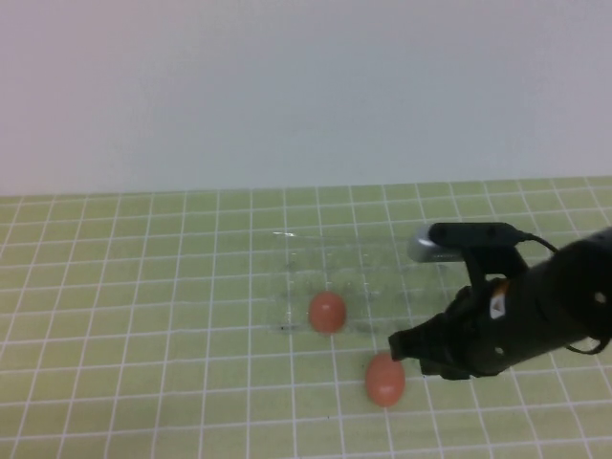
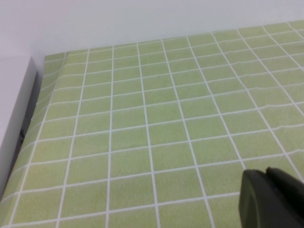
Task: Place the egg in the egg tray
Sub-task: Pick up the egg
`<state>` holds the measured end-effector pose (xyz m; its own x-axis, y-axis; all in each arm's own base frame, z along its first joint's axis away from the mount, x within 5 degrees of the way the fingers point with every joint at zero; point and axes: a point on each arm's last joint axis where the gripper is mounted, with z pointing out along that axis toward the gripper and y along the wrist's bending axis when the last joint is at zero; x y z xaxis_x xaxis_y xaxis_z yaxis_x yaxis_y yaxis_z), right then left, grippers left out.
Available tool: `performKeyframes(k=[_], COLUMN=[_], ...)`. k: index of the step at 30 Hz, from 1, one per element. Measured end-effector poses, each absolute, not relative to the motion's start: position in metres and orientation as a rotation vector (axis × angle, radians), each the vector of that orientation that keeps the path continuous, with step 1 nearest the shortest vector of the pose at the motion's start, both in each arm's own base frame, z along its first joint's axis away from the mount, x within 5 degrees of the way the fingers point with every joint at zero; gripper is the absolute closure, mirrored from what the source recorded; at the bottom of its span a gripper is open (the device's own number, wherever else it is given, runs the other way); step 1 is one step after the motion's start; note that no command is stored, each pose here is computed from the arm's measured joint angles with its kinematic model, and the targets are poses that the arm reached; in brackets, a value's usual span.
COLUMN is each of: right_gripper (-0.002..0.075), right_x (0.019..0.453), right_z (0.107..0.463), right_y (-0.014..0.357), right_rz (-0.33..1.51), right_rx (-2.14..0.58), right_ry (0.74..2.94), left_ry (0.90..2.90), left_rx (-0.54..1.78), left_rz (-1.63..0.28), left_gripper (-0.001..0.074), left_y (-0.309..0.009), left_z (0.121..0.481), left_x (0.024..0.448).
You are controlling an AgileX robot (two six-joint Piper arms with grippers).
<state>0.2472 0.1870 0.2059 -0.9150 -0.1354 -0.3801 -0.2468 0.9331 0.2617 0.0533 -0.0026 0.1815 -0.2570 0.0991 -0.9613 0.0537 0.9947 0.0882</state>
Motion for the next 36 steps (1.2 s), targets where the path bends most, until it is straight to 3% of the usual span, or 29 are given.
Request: performKeyframes(k=[6, 10, 13, 22, 36], right_gripper=[0.0506, 0.0347, 0.0273, 0.0229, 0.0225], right_x=[0.273, 0.288, 0.296, 0.305, 0.314], right_z=[0.203, 0.201, 0.195, 0.171, 0.147], right_y=[0.214, 0.228, 0.236, 0.238, 0.243], right_rz=[0.445, 0.475, 0.475, 0.355, 0.345], right_rx=[-0.26, -0.28, -0.294, -0.352, -0.323], right_ry=[2.903, 2.911, 2.94, 3.015, 3.006], left_ry=[1.832, 1.832, 1.832, 1.832, 1.832], left_rx=[0.111, 0.111, 0.111, 0.111, 0.111], left_rz=[0.043, 0.043, 0.043, 0.043, 0.043], left_gripper=[0.0736, 0.0737, 0.0736, 0.0737, 0.0737], left_y=[-0.003, -0.003, -0.003, -0.003, -0.003], left_z=[0.182, 0.182, 0.182, 0.182, 0.182], left_x=[0.053, 0.053, 0.053, 0.053, 0.053])
